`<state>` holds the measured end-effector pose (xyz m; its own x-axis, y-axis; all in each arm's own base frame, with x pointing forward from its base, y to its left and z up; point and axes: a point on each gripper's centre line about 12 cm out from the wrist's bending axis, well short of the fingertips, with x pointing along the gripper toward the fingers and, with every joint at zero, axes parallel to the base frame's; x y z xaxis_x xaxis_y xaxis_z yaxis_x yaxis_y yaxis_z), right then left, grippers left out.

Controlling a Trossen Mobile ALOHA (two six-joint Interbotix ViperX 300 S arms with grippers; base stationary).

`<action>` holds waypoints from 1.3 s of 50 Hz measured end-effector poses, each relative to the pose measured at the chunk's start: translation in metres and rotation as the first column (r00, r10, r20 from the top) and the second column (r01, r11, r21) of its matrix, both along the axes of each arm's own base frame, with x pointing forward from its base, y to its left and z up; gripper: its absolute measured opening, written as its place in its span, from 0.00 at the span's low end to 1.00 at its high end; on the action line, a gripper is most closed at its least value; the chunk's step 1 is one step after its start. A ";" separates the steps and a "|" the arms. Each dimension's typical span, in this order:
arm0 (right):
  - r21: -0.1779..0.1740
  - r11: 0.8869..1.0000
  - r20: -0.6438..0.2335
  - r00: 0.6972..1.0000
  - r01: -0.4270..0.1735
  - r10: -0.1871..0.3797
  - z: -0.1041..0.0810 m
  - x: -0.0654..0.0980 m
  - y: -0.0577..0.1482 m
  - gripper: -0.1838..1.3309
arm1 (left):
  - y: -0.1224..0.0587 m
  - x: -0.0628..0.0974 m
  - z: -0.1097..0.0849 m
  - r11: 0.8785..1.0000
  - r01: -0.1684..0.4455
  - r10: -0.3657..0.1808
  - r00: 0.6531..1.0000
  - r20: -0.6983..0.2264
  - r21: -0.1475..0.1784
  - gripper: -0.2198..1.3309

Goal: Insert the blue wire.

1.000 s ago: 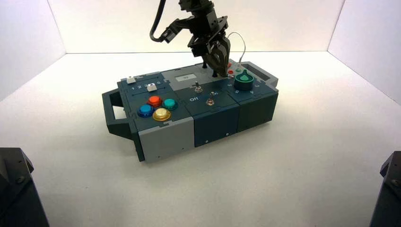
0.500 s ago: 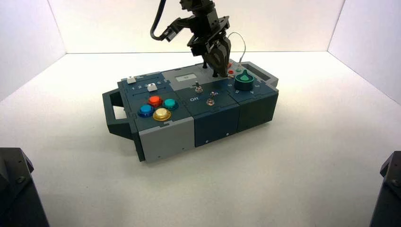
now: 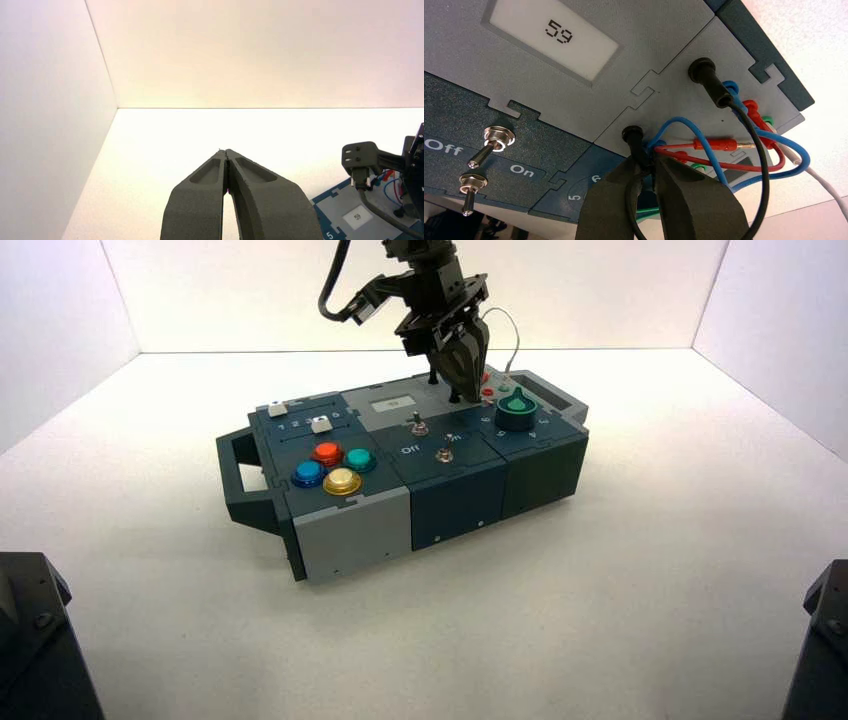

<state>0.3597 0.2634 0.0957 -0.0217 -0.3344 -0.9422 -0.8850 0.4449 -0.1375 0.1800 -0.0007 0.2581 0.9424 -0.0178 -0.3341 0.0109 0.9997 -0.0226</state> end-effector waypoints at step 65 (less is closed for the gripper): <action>0.071 0.996 0.094 0.993 0.059 -0.066 0.032 0.020 -0.015 0.17 | 0.003 0.000 0.000 1.000 -0.017 0.017 1.000 -0.002 -0.001 0.04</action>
